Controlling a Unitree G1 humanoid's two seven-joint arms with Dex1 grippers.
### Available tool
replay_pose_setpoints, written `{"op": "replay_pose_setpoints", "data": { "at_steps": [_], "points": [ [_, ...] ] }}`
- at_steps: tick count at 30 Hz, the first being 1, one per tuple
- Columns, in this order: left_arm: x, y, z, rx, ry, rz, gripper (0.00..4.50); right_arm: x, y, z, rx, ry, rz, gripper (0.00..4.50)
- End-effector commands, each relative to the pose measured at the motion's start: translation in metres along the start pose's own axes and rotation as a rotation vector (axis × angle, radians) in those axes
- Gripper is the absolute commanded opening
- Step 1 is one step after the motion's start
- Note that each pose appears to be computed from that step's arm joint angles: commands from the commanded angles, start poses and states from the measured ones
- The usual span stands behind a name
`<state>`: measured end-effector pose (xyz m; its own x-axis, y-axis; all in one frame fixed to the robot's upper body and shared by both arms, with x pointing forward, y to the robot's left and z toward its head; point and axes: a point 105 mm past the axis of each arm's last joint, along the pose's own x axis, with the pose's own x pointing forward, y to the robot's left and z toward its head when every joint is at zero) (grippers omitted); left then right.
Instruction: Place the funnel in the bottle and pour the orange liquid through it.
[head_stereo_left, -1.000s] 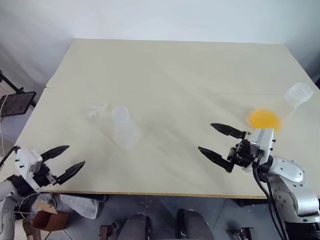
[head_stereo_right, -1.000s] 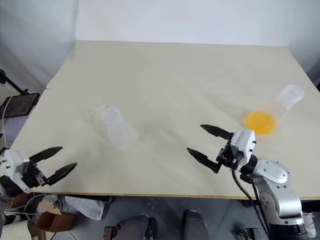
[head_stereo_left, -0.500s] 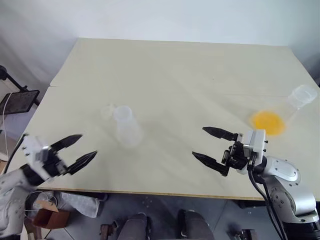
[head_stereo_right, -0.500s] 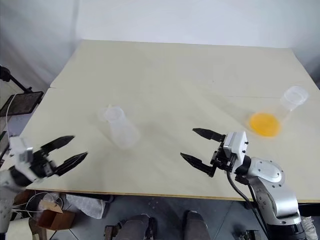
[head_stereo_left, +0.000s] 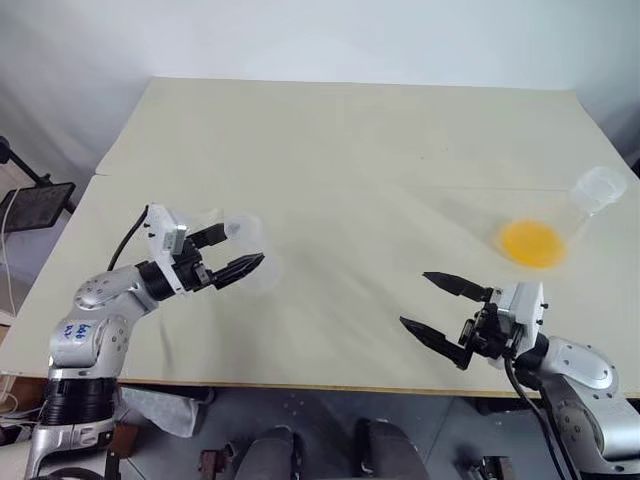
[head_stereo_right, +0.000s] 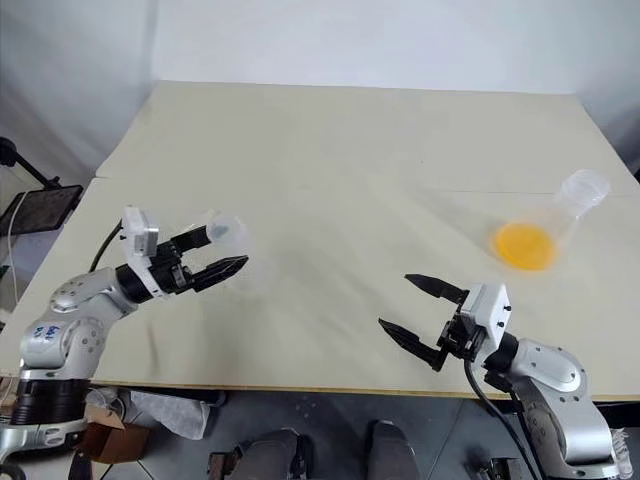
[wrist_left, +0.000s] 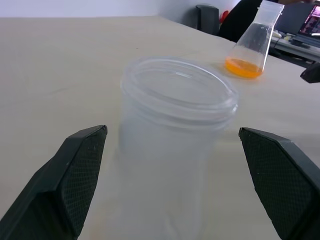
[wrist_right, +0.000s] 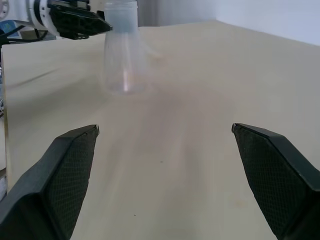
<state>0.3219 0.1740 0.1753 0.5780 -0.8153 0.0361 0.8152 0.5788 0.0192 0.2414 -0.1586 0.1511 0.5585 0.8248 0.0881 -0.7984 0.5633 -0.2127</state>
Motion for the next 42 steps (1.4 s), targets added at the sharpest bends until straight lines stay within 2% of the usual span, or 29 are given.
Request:
{"op": "replay_pose_setpoints", "data": {
  "at_steps": [1,4,7,9,13,20,29,37,42],
  "points": [
    [0.004,0.002,0.006,0.034,-0.007,-0.012,4.30,-0.002,0.002,0.010,-0.044,-0.030,-0.020,4.49],
    [0.005,0.004,0.008,0.034,-0.010,-0.011,3.63,-0.002,0.004,0.009,-0.042,-0.031,-0.028,4.50],
    [0.007,0.000,0.006,0.040,0.003,-0.042,2.71,-0.002,0.005,0.009,-0.038,-0.034,-0.036,4.50],
    [0.007,0.000,0.007,0.019,-0.009,-0.040,2.32,-0.002,0.005,0.008,-0.038,-0.034,-0.041,4.50],
    [0.013,-0.003,0.011,0.048,-0.010,-0.077,2.31,-0.005,0.006,0.007,-0.036,-0.029,-0.065,4.50],
    [0.078,-0.032,0.031,0.184,-0.036,-0.297,2.31,-0.029,0.008,0.006,-0.037,0.014,-0.188,4.50],
    [0.161,-0.062,0.028,0.328,-0.049,-0.458,2.31,-0.060,0.017,0.008,-0.058,0.067,-0.365,4.50],
    [0.189,-0.070,0.021,0.369,-0.068,-0.459,2.31,-0.072,0.030,0.011,-0.061,0.079,-0.485,4.50],
    [0.191,-0.075,0.016,0.349,-0.049,-0.505,2.31,-0.071,0.032,0.012,-0.060,0.066,-0.511,4.50]
  ]
}}
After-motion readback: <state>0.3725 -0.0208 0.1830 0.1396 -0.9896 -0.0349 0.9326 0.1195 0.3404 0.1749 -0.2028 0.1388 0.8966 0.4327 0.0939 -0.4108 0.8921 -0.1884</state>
